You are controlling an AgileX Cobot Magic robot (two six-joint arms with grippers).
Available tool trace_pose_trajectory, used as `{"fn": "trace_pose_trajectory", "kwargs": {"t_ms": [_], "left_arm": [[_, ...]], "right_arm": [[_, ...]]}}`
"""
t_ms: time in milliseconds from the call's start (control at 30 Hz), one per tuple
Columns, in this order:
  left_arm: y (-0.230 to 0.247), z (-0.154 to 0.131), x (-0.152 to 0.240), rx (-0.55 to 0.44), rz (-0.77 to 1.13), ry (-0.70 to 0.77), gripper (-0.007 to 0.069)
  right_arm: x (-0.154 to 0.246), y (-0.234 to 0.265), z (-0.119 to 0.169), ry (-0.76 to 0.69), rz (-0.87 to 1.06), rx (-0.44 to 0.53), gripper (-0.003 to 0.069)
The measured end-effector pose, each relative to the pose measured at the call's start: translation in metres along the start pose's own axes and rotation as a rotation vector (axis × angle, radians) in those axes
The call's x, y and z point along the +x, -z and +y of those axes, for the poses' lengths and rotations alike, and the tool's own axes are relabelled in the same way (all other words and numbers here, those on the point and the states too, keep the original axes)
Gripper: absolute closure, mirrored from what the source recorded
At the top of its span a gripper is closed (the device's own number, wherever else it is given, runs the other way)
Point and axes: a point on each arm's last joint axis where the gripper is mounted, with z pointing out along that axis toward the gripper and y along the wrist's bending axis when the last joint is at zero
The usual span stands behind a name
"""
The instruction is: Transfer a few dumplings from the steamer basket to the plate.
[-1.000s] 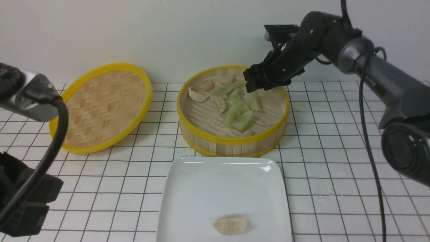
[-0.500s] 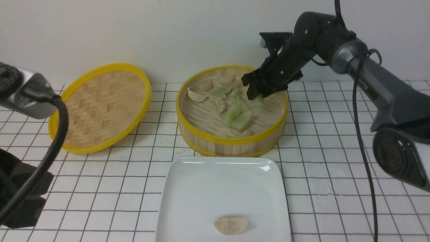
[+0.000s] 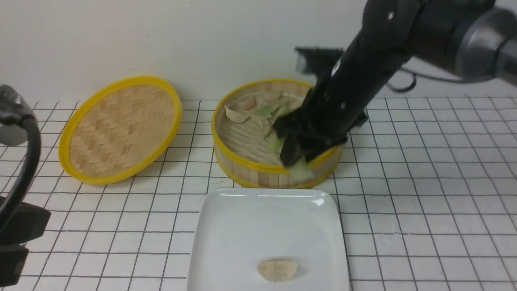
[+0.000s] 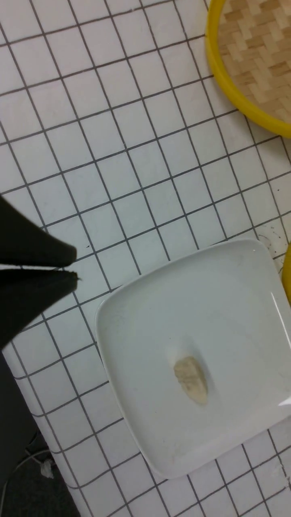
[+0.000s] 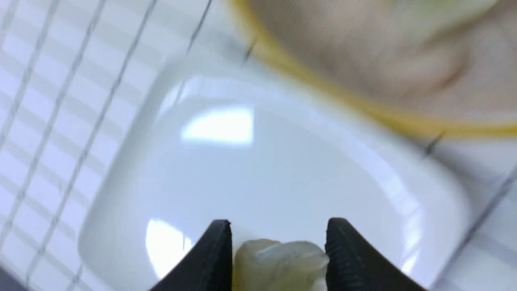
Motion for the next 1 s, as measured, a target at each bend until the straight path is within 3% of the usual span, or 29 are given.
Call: {"fn": "trace_pose_trajectory", "kwargs": {"t_ms": [300, 433, 533, 667, 800, 833, 900, 1000], "left_arm": [[0.000, 0.000, 0.000, 0.000, -0.001, 0.003, 0.0631], [0.001, 0.000, 0.001, 0.001, -0.004, 0.003, 0.0631], [0.002, 0.000, 0.001, 0.001, -0.009, 0.003, 0.0631], [0.004, 0.000, 0.002, 0.002, -0.016, 0.003, 0.0631], [0.006, 0.000, 0.003, 0.003, -0.020, 0.003, 0.0631], [0.006, 0.000, 0.003, 0.003, -0.020, 0.003, 0.0631], [0.006, 0.000, 0.002, 0.004, -0.031, 0.003, 0.0631], [0.006, 0.000, -0.001, 0.008, -0.062, 0.003, 0.0631]], "right_arm": [[0.015, -0.075, 0.021, 0.094, 0.022, 0.058, 0.0379], [0.013, -0.078, 0.019, 0.100, 0.011, 0.069, 0.0316], [0.010, -0.070, 0.023, 0.091, 0.032, 0.068, 0.0217], [0.003, -0.050, 0.029, 0.101, 0.082, 0.095, 0.0218], [-0.003, -0.001, 0.036, 0.114, -0.012, 0.170, 0.0426], [-0.002, 0.002, 0.036, 0.114, -0.017, 0.173, 0.0451], [0.008, 0.045, 0.045, 0.109, -0.104, 0.167, 0.0582], [0.040, 0.120, 0.060, 0.128, -0.257, 0.145, 0.0655]]}}
